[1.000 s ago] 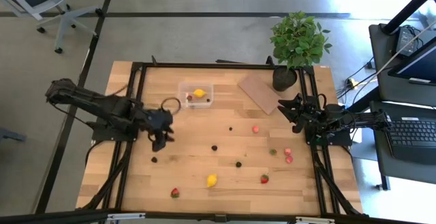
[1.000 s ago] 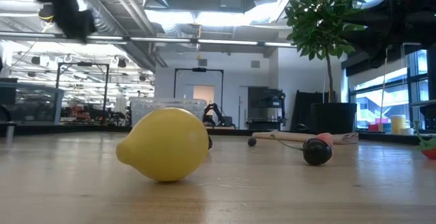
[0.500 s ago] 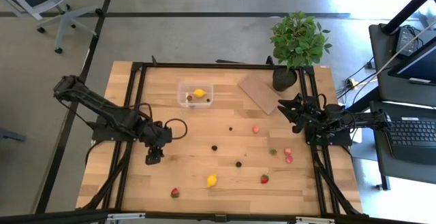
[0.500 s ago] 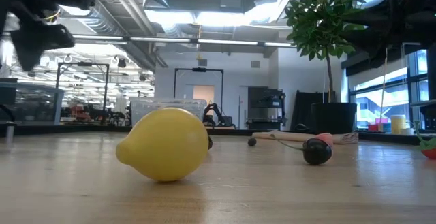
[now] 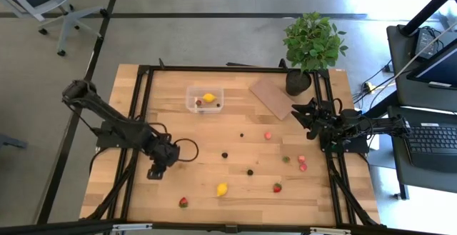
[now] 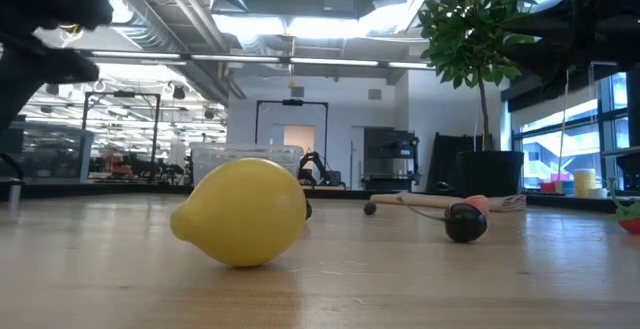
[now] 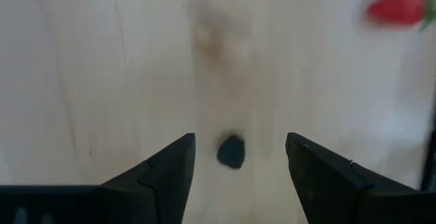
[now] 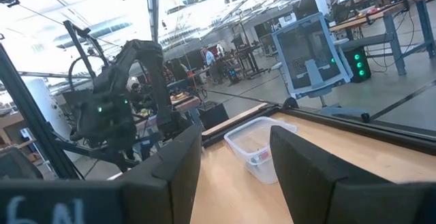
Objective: Pick and placing Produce into tupperware
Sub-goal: Put the blackberry into the transparent bin
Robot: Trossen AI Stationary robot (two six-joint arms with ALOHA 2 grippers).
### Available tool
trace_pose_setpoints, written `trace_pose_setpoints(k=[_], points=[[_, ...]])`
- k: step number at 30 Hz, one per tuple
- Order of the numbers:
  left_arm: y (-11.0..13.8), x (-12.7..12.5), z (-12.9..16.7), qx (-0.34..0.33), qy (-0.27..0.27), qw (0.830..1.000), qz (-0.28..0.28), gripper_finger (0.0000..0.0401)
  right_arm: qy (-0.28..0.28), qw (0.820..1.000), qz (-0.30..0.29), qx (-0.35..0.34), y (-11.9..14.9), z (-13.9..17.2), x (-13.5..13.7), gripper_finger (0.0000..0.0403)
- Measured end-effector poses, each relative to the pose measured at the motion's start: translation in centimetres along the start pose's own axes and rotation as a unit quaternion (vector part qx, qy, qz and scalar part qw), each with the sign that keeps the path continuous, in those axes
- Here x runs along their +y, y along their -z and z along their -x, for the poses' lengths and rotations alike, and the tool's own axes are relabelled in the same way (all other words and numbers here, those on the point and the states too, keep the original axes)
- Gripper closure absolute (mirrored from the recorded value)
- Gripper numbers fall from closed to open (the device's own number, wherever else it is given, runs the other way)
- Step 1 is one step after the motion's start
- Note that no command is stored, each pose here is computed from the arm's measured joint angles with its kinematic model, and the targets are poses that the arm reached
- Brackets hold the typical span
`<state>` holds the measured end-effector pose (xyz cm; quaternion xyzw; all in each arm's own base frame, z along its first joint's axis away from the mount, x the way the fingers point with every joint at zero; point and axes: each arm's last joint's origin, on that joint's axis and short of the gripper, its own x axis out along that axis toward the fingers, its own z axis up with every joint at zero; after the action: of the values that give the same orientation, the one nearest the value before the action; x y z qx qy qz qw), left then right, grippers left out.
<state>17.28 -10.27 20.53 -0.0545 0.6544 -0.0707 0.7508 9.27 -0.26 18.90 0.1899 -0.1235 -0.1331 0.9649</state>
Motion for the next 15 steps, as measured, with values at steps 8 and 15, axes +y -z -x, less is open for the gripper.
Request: trace_pose_setpoints(k=[8, 15], points=[[0.0, -0.9, -2.4, 0.052, -0.034, 0.998, -0.016, 0.0180, 0.000, 1.000, -0.019, 0.000, 0.0, 0.0, 0.0, 0.0224], [0.4, -1.0, -4.4, 0.086, 0.002, 0.996, -0.012, 0.0190, -0.001, 1.000, -0.028, 0.000, 0.0, 0.0, 0.0, 0.0224]])
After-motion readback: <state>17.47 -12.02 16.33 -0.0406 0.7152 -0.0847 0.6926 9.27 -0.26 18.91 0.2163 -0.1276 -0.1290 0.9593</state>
